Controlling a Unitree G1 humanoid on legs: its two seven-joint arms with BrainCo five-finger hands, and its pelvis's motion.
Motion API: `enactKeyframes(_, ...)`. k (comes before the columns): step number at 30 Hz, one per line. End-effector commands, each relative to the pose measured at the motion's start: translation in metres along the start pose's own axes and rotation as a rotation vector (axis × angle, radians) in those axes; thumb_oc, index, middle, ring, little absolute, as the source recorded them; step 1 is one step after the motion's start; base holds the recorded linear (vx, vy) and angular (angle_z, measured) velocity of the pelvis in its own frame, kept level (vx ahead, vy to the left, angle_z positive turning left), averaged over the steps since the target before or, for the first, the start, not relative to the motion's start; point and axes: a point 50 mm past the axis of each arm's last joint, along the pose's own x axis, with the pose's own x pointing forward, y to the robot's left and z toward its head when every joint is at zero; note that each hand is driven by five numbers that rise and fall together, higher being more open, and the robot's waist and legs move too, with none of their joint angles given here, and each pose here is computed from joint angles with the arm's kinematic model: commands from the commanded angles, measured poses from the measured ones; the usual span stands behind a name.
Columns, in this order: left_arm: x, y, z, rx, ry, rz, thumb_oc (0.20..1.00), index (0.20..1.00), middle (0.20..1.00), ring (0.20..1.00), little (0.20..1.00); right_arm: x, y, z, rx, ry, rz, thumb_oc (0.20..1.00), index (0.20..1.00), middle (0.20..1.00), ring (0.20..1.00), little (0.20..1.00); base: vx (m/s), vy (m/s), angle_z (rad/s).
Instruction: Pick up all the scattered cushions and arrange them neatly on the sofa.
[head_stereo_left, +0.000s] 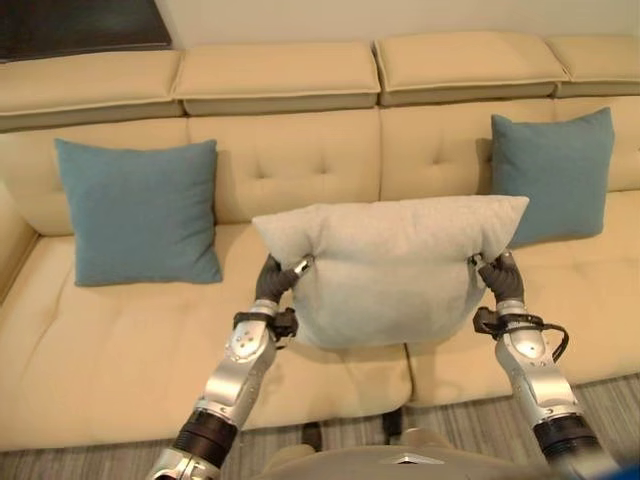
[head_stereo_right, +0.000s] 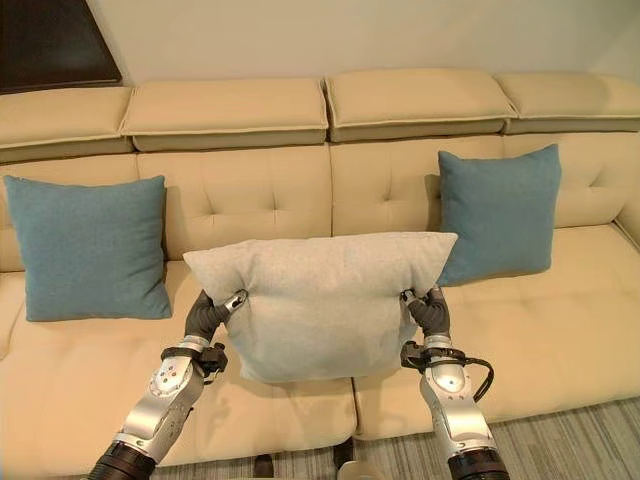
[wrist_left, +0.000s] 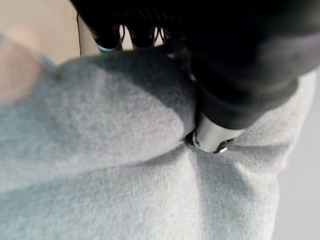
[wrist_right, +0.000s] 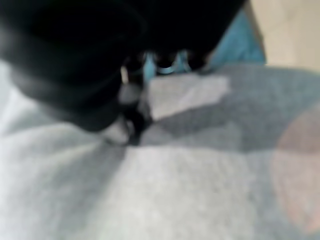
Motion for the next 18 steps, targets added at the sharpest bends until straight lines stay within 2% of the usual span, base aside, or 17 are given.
enactKeyframes(1,0.024,-0.023,0.07,0.002,-0.336,-0.095,0.2,0.2,0.2,0.2,0.2,0.025,0.01,0.069,0.007,-0.319,0.029,0.2,0.2,0.2,0.2,0.2,-0.07,-0.021,0.08)
enactKeyframes(6,0.038,-0.031,0.094,0.009,-0.428,-0.09,0.2,0.2,0.2,0.2,0.2,0.04,0.017,0.097,-0.012,-0.419,0.039,0.2,0.2,0.2,0.2,0.2,-0.05,-0.012,0.03)
enactKeyframes(13,0.08,-0.051,0.162,0.148,-0.621,-0.087,0.2,0.2,0.2,0.2,0.2,0.08,0.029,0.175,-0.07,-0.619,0.034,0.2,0.2,0.2,0.2,0.2,-0.05,0.003,0.0)
enactKeyframes(16,0.086,-0.057,0.176,0.165,-0.654,-0.086,0.2,0.2,0.2,0.2,0.2,0.086,0.032,0.193,-0.08,-0.658,0.024,0.2,0.2,0.2,0.2,0.2,-0.02,0.0,0.02)
enactKeyframes(17,0.09,-0.061,0.185,0.178,-0.678,-0.083,0.2,0.2,0.2,0.2,0.2,0.09,0.035,0.203,-0.084,-0.68,0.023,0.2,0.2,0.2,0.2,0.2,-0.05,-0.004,0.06)
enactKeyframes(18,0.1,-0.069,0.213,0.24,-0.739,-0.074,0.2,0.2,0.2,0.2,0.2,0.099,0.04,0.231,-0.096,-0.729,0.009,0.2,0.2,0.2,0.2,0.2,-0.07,0.001,0.06)
